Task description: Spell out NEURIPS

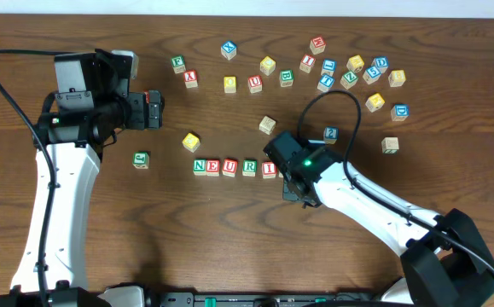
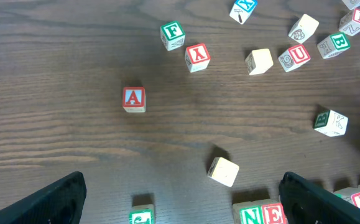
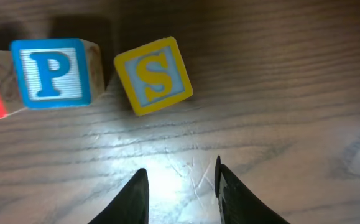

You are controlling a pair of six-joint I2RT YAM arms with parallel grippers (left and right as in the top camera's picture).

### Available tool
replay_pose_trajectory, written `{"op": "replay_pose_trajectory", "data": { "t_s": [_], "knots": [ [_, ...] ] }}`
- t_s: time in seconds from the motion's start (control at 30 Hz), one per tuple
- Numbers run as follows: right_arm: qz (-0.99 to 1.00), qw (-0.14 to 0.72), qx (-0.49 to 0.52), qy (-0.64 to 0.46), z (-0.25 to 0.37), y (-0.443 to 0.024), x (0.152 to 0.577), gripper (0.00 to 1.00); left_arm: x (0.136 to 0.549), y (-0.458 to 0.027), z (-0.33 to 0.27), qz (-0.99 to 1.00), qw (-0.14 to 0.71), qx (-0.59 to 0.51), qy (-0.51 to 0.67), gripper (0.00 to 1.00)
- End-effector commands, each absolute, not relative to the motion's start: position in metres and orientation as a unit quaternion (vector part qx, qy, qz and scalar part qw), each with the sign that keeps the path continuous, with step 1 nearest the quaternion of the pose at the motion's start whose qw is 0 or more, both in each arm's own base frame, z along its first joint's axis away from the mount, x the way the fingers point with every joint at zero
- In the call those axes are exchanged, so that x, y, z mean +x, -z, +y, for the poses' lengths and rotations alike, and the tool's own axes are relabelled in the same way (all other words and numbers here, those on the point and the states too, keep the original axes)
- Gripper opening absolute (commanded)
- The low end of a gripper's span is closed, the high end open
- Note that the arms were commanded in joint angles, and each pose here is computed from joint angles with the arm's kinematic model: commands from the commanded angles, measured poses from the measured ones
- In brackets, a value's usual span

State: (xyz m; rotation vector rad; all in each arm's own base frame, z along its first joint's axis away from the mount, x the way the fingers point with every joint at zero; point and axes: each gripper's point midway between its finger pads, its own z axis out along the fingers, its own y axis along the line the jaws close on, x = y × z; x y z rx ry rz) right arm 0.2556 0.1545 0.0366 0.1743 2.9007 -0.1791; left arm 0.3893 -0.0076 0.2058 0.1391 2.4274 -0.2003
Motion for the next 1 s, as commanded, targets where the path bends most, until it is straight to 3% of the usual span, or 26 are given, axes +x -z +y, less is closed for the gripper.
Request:
{"op": "replay_pose_trajectory", "data": {
  "t_s": [0.0, 0.97],
  "knots": [
    [0.988, 0.111, 0.076, 0.070, 0.149, -0.025, 0.249, 0.30, 0.392, -0.217, -0.008, 0.929, 0.356, 0.055, 0.081, 0.98],
    [0.980, 0.144, 0.106, 0.091, 0.135, -0.014, 0.259, 0.32, 0.392, -0.217, -0.008, 0.929, 0.356, 0.055, 0.081, 0.98]
  ]
}}
